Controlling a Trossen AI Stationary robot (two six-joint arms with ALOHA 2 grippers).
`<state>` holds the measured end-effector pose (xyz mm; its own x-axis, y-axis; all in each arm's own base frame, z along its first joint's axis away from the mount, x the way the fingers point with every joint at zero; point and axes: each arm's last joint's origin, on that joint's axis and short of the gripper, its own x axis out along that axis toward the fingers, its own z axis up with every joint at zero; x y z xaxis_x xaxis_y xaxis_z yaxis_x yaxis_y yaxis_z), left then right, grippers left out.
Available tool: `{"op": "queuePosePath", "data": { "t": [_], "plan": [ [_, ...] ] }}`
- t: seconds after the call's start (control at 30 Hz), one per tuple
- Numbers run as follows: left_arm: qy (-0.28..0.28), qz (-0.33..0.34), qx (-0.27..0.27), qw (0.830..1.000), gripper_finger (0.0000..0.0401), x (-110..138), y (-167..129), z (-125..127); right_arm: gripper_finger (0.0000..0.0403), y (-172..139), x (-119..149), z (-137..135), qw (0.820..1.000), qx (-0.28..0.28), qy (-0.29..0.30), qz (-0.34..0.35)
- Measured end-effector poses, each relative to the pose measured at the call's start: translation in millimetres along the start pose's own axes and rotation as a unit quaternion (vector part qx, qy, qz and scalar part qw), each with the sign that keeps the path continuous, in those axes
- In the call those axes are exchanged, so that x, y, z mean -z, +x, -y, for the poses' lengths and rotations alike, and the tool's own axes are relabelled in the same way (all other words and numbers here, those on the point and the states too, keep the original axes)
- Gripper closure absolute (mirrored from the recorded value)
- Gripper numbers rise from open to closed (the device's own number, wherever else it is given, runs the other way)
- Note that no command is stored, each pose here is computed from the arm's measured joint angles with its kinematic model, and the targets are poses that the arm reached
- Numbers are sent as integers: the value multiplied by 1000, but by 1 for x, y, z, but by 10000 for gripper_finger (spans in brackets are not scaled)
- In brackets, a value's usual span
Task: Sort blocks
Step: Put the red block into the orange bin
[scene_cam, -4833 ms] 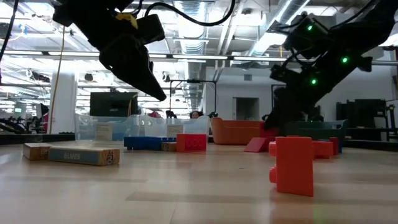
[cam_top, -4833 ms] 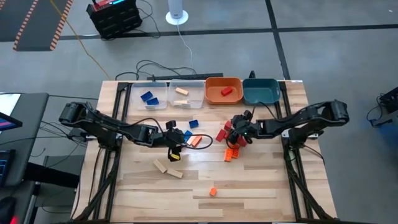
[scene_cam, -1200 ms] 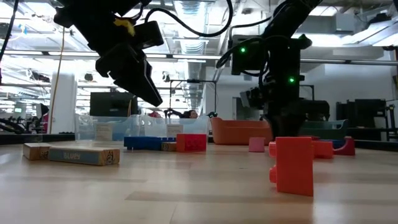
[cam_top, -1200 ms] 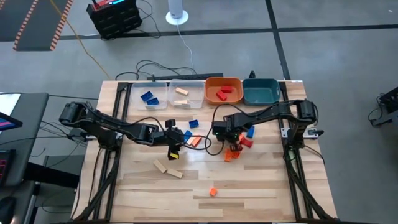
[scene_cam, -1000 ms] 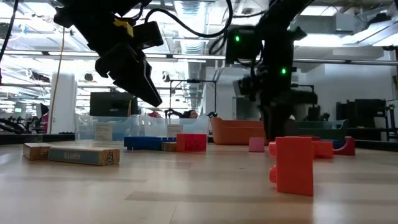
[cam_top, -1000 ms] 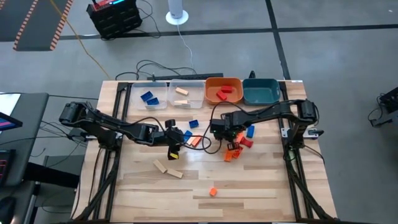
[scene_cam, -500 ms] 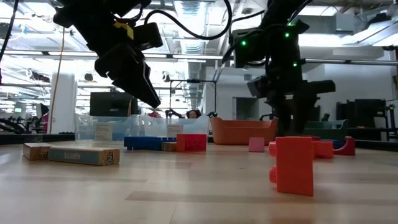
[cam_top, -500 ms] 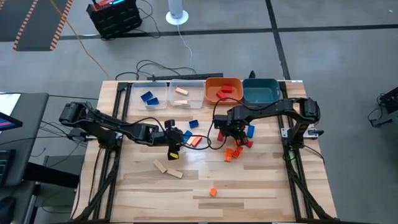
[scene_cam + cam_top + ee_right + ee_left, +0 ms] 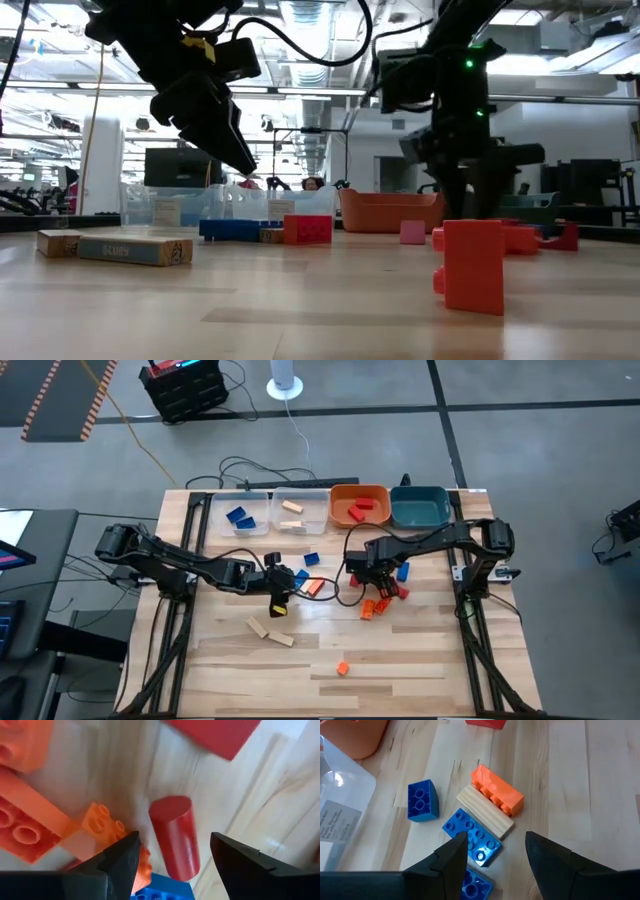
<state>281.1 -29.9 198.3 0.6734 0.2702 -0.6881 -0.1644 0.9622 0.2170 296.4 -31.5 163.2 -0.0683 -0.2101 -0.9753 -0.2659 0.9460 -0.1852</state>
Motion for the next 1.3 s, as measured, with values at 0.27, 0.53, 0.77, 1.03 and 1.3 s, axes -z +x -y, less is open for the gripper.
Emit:
{"op": "queuePosePath", "data": {
  "t": [0.27,0.53,0.77,1.03,1.3],
  "plan": [
    [1,2,0,1000,209,0,0,0,137,15,6,-1,1000,0,4,-1],
    [-1,2,0,1000,209,0,0,0,255,17,9,4,1000,-11,14,2],
    [-2,1,0,1000,209,0,0,0,262,7,5,15,999,-16,29,13],
    [-11,-12,-1,1000,209,3,0,0,250,-33,2,79,978,62,113,166],
    [0,-7,3,1000,209,3,-6,8,249,-39,23,148,930,134,235,248]
  ]
}}
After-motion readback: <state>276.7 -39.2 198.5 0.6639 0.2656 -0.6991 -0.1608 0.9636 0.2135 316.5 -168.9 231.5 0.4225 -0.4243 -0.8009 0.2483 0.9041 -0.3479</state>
